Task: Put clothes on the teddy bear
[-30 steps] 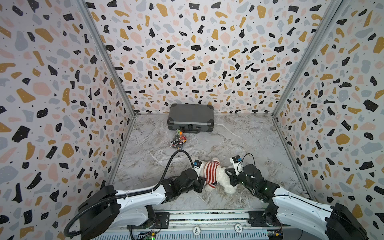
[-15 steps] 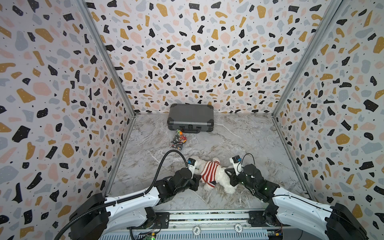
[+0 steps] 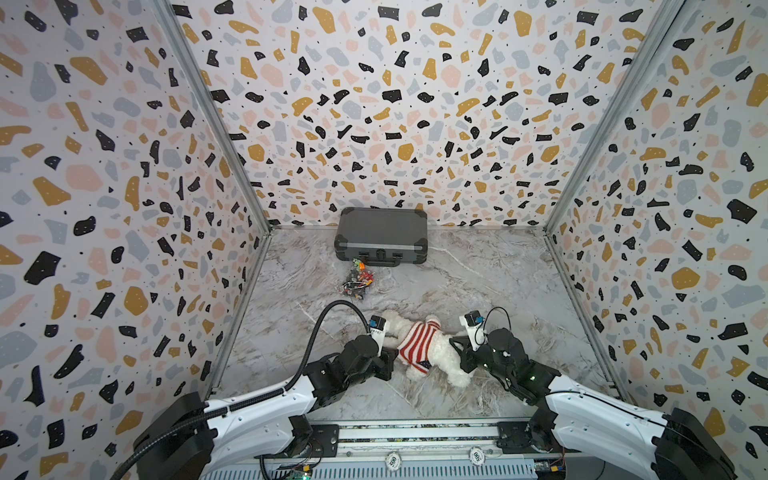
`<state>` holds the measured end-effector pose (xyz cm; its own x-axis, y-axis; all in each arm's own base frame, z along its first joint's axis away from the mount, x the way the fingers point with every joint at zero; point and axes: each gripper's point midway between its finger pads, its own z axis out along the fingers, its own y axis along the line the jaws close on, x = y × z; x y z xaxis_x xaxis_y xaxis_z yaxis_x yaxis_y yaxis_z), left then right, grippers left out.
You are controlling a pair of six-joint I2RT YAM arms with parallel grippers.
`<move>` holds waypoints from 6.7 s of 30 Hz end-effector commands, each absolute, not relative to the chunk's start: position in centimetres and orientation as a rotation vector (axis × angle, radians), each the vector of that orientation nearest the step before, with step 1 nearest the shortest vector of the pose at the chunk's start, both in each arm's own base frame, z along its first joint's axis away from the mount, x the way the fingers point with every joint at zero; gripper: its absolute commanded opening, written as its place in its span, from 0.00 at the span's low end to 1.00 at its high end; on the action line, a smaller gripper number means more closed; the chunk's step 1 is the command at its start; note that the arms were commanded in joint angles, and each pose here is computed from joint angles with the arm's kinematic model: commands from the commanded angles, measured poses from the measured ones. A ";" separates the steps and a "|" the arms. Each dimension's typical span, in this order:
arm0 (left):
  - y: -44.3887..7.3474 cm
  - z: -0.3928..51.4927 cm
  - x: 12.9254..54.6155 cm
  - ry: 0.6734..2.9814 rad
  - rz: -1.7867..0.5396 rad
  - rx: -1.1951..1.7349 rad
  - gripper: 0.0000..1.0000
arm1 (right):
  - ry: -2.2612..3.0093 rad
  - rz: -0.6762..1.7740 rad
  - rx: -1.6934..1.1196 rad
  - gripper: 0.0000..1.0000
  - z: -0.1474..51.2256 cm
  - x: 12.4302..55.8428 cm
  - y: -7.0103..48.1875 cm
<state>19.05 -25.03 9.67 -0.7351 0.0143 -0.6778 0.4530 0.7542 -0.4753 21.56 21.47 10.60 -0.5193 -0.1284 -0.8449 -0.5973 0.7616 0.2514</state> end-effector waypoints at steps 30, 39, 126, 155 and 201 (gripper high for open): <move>-26.2 16.8 20.2 2.124 -0.962 0.320 0.22 | 1.576 0.599 -0.855 0.00 18.8 17.5 25.6; -26.2 17.0 20.5 2.123 -0.958 0.315 0.20 | 1.518 0.563 -0.890 0.00 19.0 16.5 25.9; -26.8 14.2 17.8 2.085 -1.062 0.347 0.30 | 1.748 0.487 -0.650 0.00 16.2 21.6 22.7; -29.2 11.3 19.1 2.165 -0.968 0.428 0.17 | 1.804 0.496 -0.626 0.00 15.1 22.4 22.1; -25.3 11.2 20.8 2.174 -0.897 0.282 0.05 | 1.618 0.531 -0.766 0.00 18.2 20.2 23.6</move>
